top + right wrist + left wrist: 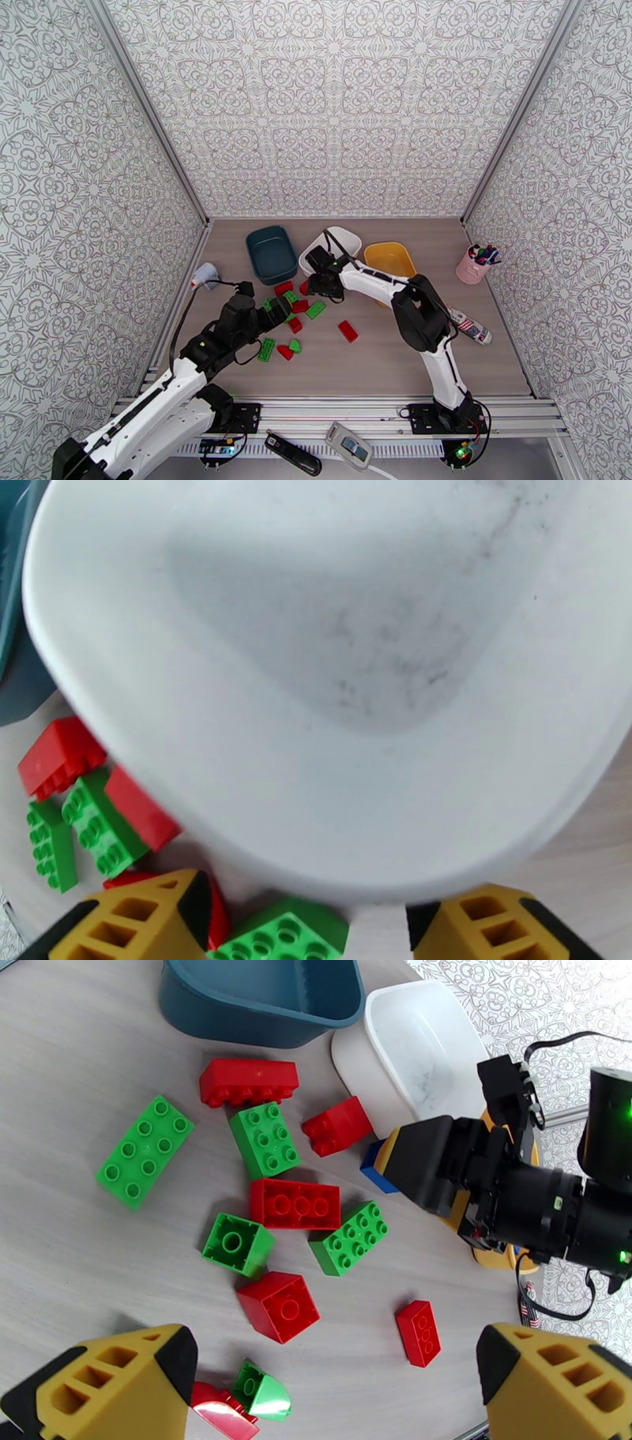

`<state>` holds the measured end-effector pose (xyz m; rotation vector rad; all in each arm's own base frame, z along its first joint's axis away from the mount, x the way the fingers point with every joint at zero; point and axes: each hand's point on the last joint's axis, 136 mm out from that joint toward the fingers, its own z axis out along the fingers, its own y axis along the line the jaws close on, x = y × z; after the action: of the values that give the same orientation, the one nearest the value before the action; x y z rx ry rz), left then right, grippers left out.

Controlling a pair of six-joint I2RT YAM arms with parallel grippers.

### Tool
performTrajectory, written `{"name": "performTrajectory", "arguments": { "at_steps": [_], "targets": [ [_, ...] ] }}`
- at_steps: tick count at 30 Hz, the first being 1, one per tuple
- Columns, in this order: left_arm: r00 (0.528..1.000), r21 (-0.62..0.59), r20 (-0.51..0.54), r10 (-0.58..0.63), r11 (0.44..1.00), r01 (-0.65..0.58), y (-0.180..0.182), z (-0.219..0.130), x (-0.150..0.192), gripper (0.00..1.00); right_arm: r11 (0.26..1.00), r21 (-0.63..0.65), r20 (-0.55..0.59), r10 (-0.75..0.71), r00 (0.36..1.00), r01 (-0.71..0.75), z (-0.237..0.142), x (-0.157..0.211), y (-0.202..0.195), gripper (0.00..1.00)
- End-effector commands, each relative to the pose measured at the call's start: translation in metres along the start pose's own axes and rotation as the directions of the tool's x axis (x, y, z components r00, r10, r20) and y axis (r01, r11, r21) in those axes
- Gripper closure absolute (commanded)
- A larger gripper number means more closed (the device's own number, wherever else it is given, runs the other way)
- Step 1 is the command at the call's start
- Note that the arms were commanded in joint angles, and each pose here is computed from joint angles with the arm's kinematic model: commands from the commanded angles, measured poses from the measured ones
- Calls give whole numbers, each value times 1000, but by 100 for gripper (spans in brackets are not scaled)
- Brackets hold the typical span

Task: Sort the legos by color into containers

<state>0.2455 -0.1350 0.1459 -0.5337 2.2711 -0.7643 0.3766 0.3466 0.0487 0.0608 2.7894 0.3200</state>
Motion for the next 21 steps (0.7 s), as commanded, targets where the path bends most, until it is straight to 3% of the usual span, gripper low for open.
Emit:
{"name": "performTrajectory", "arguments": {
  "at_steps": [1,13,21],
  "targets": [
    [1000,-17,-14,-14,1000,13,8,-1,4,1,998,52,18,17,1000,-18,4,-8,-8,32],
    [1000,-16,-9,-21,1000,21,11,-4,3,1,996,86,8,21,1000,-21,18,-15,-20,41],
    [1000,-15,-10,-23,1000,23,10,-2,2,1,997,78,16,15,1000,-16,10,-14,-23,55]
  ]
}}
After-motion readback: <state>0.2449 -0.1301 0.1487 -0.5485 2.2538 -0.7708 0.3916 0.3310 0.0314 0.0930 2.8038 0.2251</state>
